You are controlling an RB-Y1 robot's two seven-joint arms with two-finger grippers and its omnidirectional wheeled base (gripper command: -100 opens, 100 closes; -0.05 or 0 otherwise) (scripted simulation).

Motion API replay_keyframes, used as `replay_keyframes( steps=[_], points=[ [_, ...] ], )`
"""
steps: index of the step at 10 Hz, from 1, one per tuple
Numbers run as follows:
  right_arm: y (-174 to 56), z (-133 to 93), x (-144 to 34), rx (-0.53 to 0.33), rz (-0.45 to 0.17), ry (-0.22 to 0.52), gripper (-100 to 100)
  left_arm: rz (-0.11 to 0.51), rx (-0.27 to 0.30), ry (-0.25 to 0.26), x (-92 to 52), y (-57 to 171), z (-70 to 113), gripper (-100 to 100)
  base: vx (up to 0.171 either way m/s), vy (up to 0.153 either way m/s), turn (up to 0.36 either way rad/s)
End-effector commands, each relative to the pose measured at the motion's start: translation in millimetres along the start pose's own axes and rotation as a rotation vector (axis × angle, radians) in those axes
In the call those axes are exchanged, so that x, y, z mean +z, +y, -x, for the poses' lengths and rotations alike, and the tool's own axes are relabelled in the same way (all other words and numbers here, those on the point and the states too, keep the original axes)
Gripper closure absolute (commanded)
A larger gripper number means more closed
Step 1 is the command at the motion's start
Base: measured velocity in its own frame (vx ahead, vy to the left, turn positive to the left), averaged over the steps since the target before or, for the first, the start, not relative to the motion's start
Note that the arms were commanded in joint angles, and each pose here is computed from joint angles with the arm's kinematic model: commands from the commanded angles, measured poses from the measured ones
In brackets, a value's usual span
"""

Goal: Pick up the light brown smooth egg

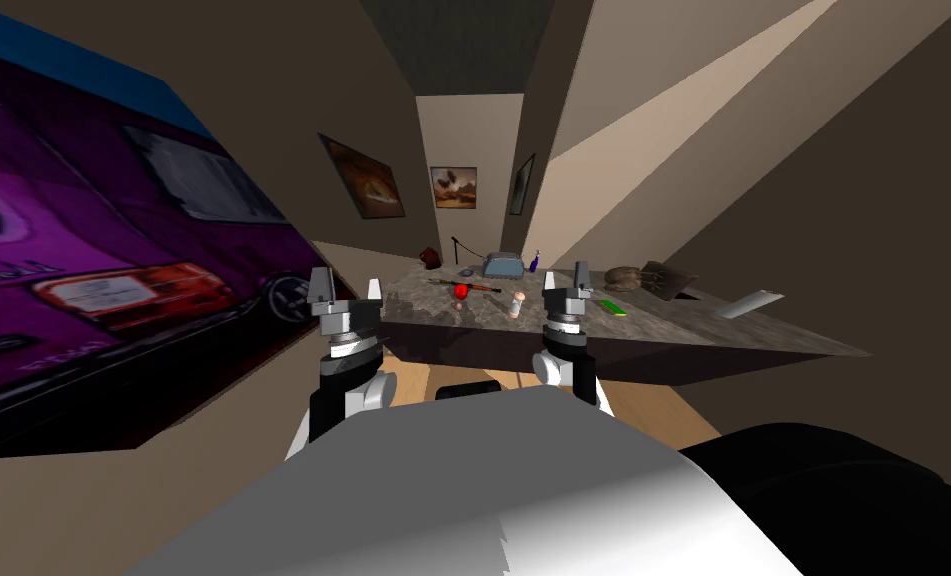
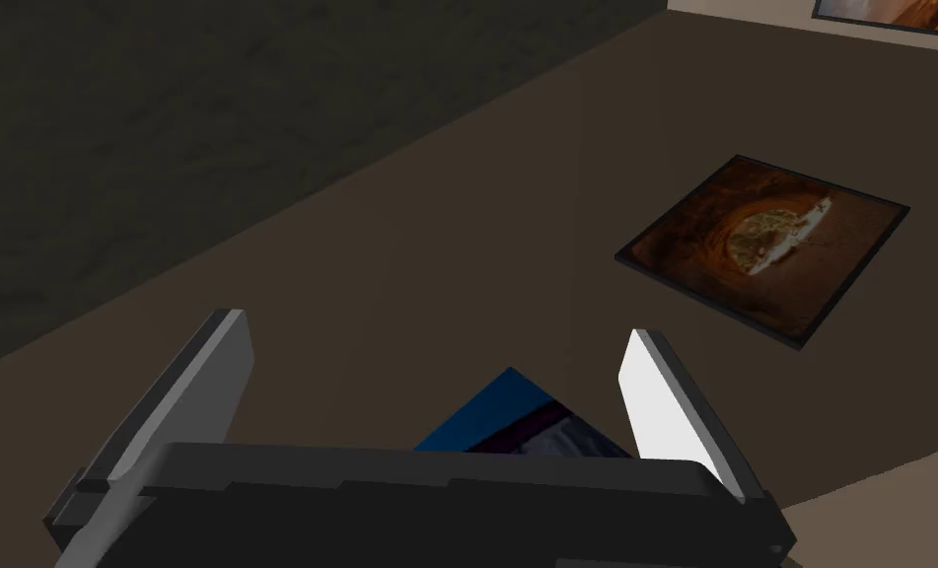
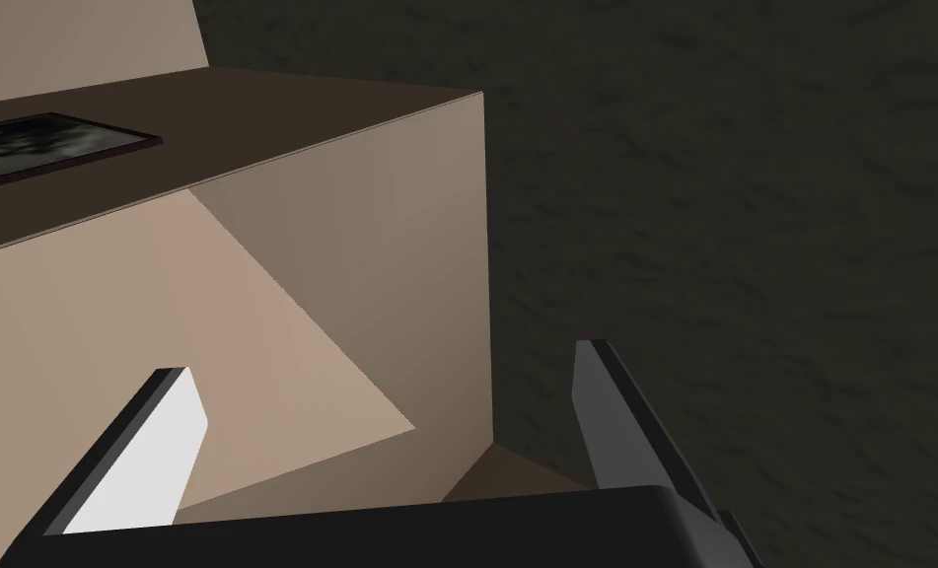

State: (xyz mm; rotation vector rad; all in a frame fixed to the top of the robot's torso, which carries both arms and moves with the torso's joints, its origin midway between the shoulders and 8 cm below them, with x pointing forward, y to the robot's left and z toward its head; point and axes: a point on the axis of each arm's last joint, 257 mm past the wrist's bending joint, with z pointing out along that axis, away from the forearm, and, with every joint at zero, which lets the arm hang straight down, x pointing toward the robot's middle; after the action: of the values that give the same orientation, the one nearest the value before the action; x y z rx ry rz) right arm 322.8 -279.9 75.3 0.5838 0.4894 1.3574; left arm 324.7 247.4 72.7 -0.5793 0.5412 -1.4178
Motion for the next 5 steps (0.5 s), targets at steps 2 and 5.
replay_keyframes(
  steps=[2, 5],
  points=[
    [0.0, 0.0, 0.0, 0.0, 0.0, 0.0, 0, 0.024, 0.017, 0.052, 0.2, 6.3, -7.6, -100, -0.008, -0.022, -0.017],
    [0.0, 0.0, 0.0, 0.0, 0.0, 0.0, 0, 0.074, 0.044, 0.11, 1.3, 20.3, -16.2, -100, -0.012, -0.049, -0.027]
  ],
)
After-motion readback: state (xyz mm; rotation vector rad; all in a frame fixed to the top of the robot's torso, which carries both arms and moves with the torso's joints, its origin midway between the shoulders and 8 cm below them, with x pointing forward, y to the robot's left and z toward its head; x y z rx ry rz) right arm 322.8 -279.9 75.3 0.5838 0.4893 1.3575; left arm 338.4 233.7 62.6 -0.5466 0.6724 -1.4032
